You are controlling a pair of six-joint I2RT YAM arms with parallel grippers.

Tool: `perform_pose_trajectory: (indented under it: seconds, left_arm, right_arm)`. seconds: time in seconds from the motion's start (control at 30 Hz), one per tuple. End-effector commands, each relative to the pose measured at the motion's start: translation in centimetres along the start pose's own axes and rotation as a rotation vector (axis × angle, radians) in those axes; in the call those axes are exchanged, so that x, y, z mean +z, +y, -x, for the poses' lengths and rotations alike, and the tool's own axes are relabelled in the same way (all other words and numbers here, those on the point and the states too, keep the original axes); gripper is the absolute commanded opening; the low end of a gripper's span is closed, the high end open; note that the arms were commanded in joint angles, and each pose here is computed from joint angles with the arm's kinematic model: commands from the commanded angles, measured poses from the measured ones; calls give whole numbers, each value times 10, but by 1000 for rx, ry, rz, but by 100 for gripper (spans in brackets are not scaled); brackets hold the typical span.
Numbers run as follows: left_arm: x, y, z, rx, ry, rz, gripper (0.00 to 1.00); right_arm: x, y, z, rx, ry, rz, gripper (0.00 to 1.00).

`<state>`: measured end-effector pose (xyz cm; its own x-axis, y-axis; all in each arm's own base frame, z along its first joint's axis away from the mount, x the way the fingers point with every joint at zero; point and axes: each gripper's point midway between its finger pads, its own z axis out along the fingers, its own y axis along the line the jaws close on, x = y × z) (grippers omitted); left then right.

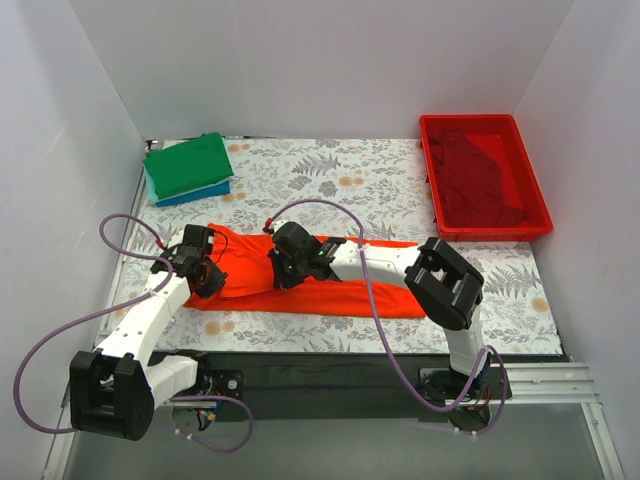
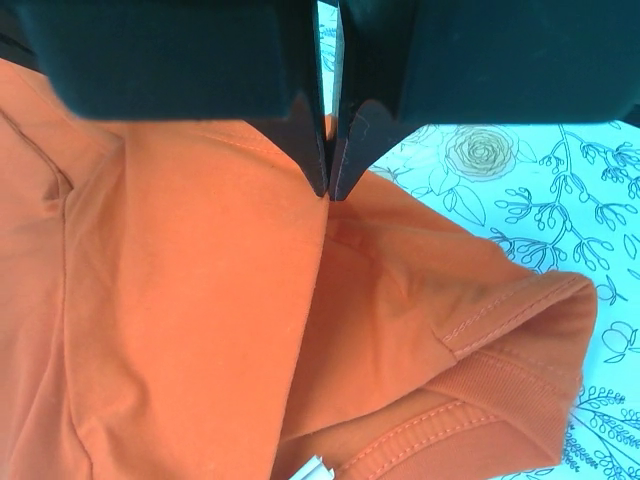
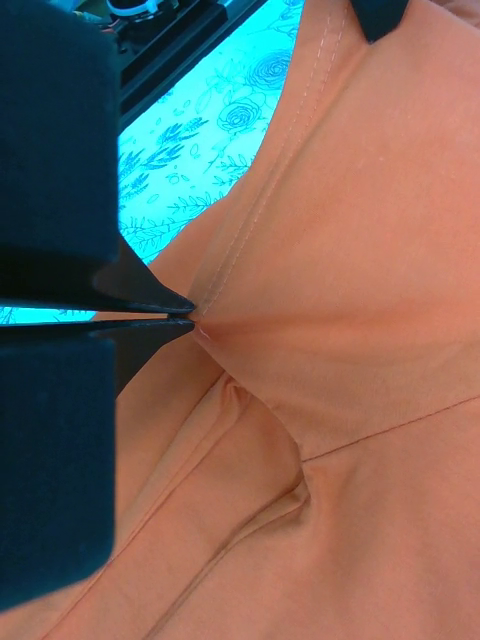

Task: Fold and stack the t-shirts
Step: Fold the tshirt

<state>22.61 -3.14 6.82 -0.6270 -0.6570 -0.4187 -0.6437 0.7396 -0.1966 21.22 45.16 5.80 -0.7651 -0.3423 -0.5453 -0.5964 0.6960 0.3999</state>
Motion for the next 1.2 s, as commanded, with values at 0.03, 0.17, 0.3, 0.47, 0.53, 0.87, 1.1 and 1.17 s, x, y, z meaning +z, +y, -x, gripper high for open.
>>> perform_pose_trajectory:
  seconds: [0.03,0.17,0.3,0.47,0.53,0.87,1.1,1.17]
  left_arm:
    - [-17,-4,9,-41,-28,-13,0]
    - [-22,2,7,-49,-20,5,0]
    - [-21,4,3,-43,4,26,0]
    - [-22,10,0,-46,16,56,0]
    - [-21,11,-1,-43,26,62,0]
    - [-4,14,-8,-22,77,137,64]
    - [-49,-24,67,-21,-144,35,91]
    - [-54,-45,94,5,-191,-10,91]
  right_arm:
    - [-9,12,3,-1,-9,40,1]
    - [-7,11,0,-1,1,42,1]
    - [-5,12,-4,-2,12,45,1]
    - [-4,11,-8,-5,22,43,1]
    - [-5,11,-8,-2,20,43,1]
    - [-9,11,-12,-3,26,37,16]
    - [-44,-1,18,-24,-43,-24,41]
    - [-63,-15,28,-12,-83,-59,41]
